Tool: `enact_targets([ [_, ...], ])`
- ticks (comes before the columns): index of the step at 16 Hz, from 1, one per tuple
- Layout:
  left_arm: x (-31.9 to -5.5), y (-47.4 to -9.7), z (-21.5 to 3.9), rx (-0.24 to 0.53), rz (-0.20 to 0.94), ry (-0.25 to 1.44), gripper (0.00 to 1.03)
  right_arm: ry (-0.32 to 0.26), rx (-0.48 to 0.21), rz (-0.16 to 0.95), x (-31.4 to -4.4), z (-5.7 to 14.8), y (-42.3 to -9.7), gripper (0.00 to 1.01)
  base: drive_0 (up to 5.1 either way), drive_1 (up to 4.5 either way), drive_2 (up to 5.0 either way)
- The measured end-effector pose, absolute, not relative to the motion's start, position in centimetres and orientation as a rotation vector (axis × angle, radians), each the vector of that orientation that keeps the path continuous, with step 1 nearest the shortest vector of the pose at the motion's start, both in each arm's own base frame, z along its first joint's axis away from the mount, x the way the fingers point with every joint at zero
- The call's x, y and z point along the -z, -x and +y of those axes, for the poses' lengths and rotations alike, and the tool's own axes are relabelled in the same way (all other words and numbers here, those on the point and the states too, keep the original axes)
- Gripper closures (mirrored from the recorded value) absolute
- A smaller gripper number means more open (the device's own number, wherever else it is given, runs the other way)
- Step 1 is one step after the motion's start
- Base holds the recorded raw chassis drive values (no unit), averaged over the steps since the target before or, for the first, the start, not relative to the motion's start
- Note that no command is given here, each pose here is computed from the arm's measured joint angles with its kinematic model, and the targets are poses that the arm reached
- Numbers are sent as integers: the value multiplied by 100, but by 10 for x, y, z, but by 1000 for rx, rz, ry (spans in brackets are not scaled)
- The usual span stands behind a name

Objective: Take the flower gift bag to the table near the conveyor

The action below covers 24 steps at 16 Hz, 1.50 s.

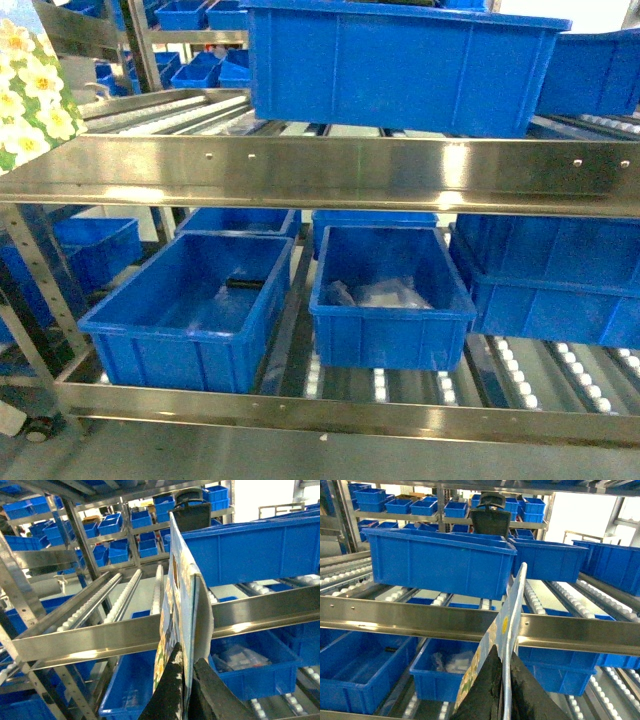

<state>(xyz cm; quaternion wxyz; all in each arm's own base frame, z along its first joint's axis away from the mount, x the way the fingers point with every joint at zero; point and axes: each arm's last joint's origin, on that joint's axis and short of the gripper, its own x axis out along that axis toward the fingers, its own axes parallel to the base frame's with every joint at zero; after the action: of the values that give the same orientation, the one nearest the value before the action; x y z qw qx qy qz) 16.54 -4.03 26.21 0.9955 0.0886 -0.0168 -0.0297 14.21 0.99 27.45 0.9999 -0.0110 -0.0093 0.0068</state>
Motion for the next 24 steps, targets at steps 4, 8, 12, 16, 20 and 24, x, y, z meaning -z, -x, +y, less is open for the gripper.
enact_targets([
  [4, -262, -165, -40, 60, -33, -178, 101, 22, -14, -16, -274, 10, -142, 98, -492, 250, 250],
  [8, -262, -165, -40, 59, -33, -178, 101, 22, -14, -16, -274, 10, -142, 98, -499, 242, 242],
  [12, -262, -165, -40, 59, -34, -177, 101, 22, -14, -16, -274, 10, -142, 98, -498, 243, 243],
  [16, -262, -165, -40, 59, -33, -178, 101, 22, -14, -16, -274, 10, -142, 98, -499, 242, 242],
  [20, -262, -165, -40, 59, -35, -177, 101, 22, -14, -16, -274, 10, -142, 98, -494, 247, 247],
  [24, -262, -165, -40, 59, -33, -178, 101, 22, -14, -15, -274, 10, -142, 98, -504, 237, 237],
])
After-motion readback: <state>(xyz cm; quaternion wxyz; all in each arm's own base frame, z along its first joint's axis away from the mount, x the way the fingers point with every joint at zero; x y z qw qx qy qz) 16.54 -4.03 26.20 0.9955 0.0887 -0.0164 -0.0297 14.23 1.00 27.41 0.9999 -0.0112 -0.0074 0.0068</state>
